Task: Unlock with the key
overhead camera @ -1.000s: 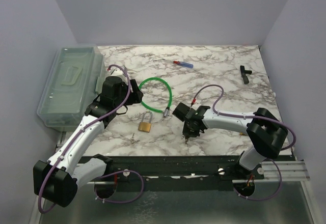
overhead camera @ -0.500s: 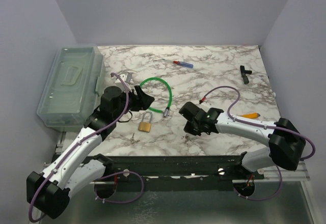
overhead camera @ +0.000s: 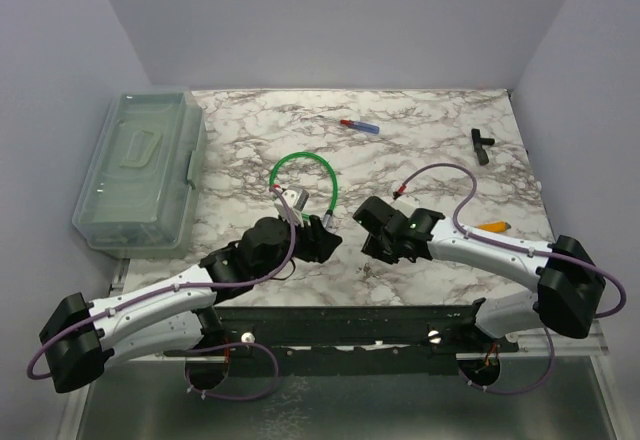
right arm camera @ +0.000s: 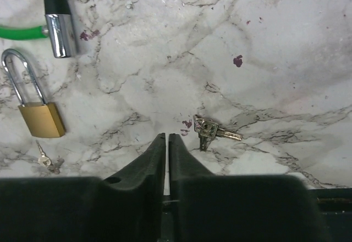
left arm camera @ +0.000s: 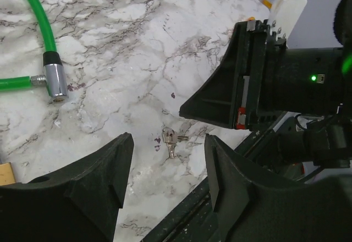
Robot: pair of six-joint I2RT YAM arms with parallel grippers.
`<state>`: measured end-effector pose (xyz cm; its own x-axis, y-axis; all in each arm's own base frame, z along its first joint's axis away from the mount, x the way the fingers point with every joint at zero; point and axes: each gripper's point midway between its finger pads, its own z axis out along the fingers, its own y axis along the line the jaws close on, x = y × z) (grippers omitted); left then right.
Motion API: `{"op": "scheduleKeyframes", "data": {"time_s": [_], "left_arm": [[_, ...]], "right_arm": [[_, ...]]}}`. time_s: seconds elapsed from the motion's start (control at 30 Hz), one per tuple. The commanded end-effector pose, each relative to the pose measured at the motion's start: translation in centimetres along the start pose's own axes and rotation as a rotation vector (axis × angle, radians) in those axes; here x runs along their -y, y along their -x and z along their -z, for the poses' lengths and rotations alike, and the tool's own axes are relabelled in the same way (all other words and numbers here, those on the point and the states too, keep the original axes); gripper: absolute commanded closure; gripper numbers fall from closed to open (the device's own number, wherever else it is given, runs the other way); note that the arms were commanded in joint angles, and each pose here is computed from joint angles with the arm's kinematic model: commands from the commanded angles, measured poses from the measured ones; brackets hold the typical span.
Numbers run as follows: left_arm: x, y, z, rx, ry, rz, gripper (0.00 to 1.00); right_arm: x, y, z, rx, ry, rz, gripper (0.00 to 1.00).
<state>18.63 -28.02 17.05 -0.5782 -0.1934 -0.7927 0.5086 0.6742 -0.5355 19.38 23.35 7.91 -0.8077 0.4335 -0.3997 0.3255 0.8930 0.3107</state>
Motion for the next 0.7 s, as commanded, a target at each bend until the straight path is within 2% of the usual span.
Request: {"op": "scheduleKeyframes", "data": {"time_s": [0.0,0.07,0.17,0.27,0.4,0.53,0.67], "left_arm": [[0.7,5.2,1.1,0.104,0.075,-0.153,0.40],[0.2,6.5,2.2,0.098,0.123,-0.258,0.40],[-1.0,8.4,3.8,0.110,0.210,-0.374,0.36],[-2.6,8.6,4.8,0.130,0.275,-0.416,0.35],[-3.4,7.8,5.7,0.138,0.278,-0.404,0.35],[-3.9,7.9,6.3,0.156,0.293,-0.400,0.35],[-4.2,7.0,5.9,0.118,0.295,-0.412,0.35]], "right_arm": [[1.7,-1.9,0.1,-0.094,-0.072,0.132,0.57],[1.5,-2.8,-0.2,-0.127,-0.042,0.183,0.47],[1.6,-3.2,-0.8,-0.137,-0.051,0.251,0.40],[2.3,-3.0,-1.7,-0.130,-0.112,0.319,0.40],[3.4,-3.2,-3.1,-0.147,-0.200,0.401,0.40],[3.6,-3.8,-4.5,-0.164,-0.202,0.458,0.43],[4.1,-4.2,-5.6,-0.180,-0.231,0.503,0.48]]}}
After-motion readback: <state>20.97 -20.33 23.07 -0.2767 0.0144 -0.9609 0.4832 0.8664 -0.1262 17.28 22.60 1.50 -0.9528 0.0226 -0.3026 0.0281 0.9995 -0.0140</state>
